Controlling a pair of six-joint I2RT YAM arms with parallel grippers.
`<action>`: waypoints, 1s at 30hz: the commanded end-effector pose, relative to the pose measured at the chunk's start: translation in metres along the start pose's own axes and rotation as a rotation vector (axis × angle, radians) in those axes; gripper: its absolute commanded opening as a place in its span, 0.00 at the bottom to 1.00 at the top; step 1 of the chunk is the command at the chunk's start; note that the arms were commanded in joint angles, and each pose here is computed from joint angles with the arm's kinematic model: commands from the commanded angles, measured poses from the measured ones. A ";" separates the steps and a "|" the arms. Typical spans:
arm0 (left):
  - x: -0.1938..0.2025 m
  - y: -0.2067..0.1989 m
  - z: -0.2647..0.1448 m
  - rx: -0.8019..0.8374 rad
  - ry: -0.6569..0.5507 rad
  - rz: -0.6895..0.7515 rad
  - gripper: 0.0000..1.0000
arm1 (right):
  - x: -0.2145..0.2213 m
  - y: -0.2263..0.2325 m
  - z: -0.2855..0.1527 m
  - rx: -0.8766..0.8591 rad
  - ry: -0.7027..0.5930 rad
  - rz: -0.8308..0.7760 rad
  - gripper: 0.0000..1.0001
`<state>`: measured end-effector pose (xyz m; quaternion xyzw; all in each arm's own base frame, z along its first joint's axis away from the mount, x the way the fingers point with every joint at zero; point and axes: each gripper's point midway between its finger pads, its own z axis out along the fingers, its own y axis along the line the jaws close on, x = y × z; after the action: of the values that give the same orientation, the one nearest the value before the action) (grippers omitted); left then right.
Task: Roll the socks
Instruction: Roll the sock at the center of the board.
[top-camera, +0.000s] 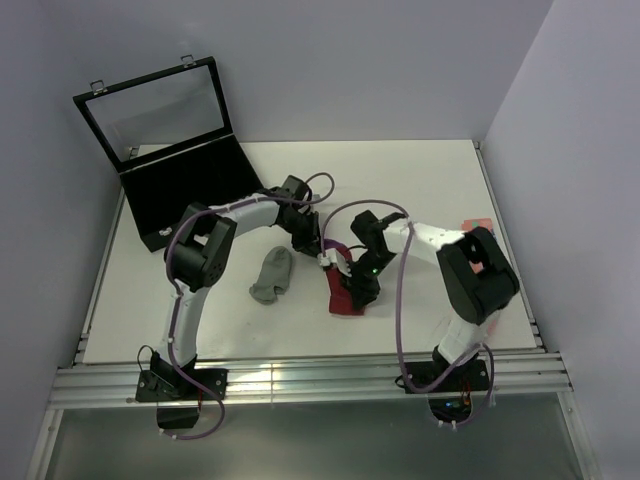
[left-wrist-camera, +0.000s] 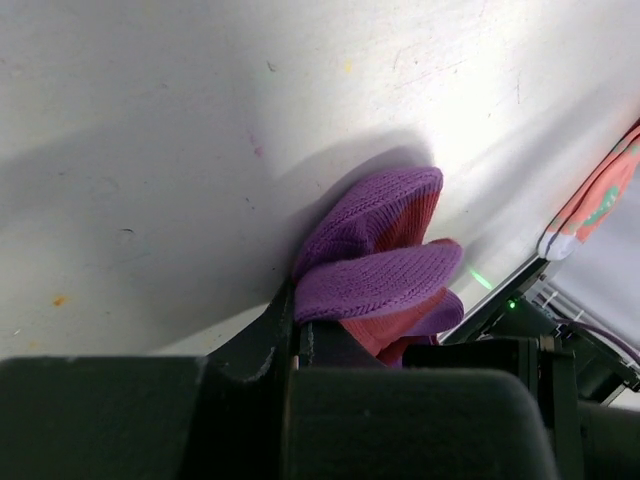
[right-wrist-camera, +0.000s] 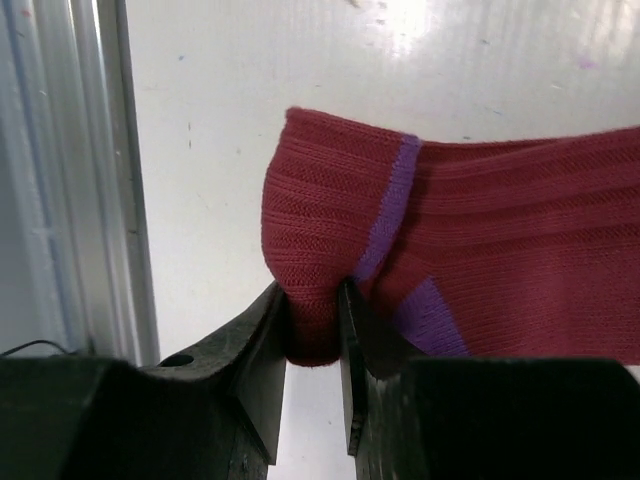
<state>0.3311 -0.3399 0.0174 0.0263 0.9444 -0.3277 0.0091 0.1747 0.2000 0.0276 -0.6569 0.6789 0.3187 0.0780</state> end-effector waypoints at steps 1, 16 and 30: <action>-0.019 0.048 0.008 -0.160 -0.108 0.002 0.01 | 0.013 0.008 -0.004 -0.141 0.024 0.138 0.15; -0.022 0.038 0.001 -0.113 -0.216 -0.021 0.00 | 0.013 -0.021 -0.004 -0.317 0.021 0.420 0.15; -0.010 0.030 -0.013 -0.049 -0.322 -0.047 0.16 | 0.026 -0.054 0.005 -0.188 0.087 0.573 0.05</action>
<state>0.3294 -0.3281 0.0199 -0.0239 0.9324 -0.3455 0.1032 0.1951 0.1978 0.0259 -0.4275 0.7856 0.4296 -0.1250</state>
